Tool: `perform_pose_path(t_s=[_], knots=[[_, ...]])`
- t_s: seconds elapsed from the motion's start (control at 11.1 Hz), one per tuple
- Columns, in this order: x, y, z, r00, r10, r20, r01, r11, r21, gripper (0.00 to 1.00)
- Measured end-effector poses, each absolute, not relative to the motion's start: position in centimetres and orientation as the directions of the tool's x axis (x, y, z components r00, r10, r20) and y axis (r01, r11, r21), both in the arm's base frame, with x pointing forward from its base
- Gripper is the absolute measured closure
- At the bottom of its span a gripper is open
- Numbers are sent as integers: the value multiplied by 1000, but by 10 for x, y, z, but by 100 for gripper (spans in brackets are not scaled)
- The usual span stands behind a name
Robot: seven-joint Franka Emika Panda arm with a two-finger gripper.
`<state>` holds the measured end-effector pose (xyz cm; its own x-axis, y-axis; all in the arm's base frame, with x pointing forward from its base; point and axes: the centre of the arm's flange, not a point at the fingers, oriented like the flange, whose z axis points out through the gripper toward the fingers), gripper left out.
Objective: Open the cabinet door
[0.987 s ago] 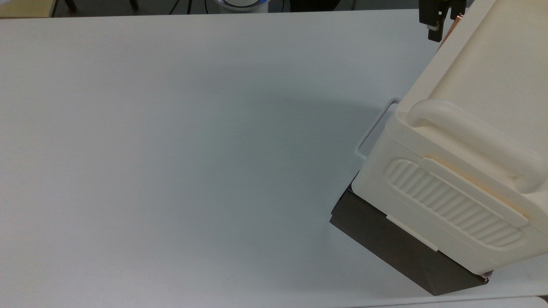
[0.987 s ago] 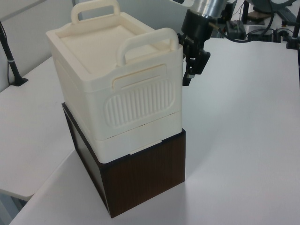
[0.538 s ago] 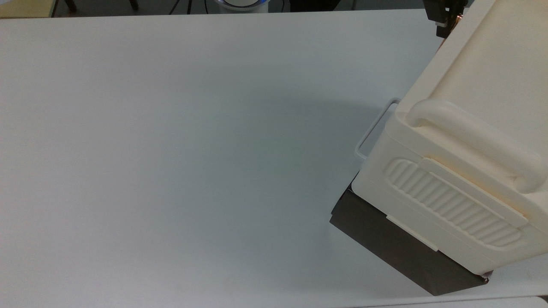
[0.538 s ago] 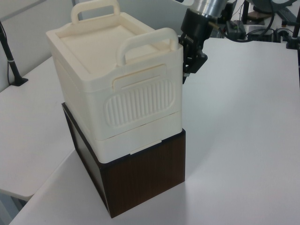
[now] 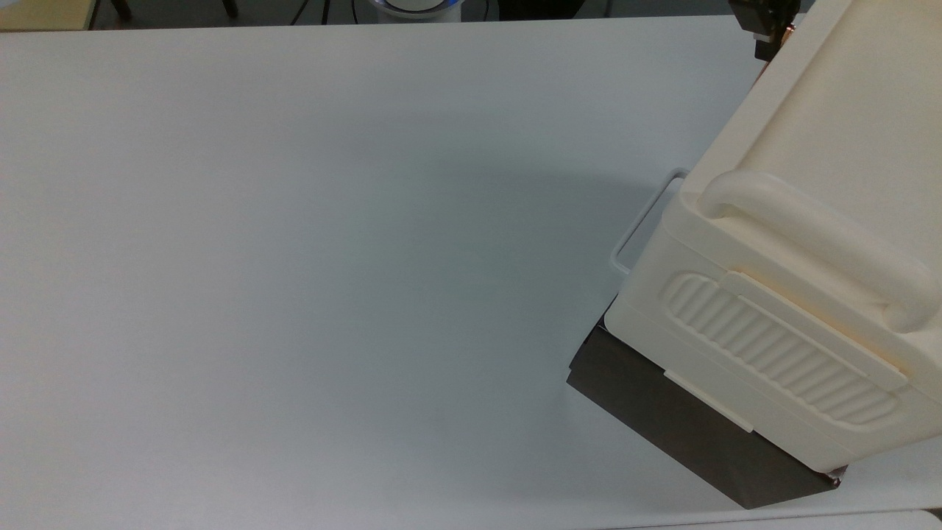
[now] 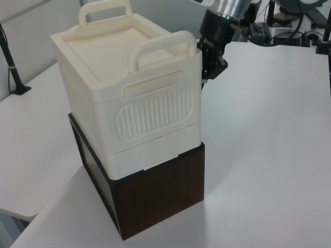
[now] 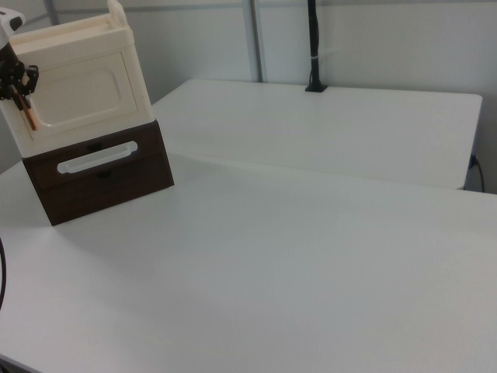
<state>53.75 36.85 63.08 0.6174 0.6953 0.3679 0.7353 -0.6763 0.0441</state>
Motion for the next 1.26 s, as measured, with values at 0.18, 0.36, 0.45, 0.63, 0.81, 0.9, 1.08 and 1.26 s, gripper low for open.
perform_pose_path(t_s=[0.18, 0.36, 0.45, 0.63, 0.81, 0.9, 1.08, 1.26], knots=[[534, 361, 632, 623, 710, 328, 741, -670, 41, 86], [530, 344, 637, 626, 733, 266, 753, -657, 38, 86], [529, 337, 637, 633, 736, 238, 752, -658, 32, 83], [524, 323, 631, 659, 738, 144, 746, -666, 2, 54], [525, 293, 638, 692, 715, 99, 719, -695, -11, 26], [525, 279, 647, 703, 704, 101, 709, -705, -12, 10], [522, 274, 655, 704, 701, 114, 706, -708, -10, 0], [524, 290, 656, 684, 709, 170, 719, -695, 3, 0]])
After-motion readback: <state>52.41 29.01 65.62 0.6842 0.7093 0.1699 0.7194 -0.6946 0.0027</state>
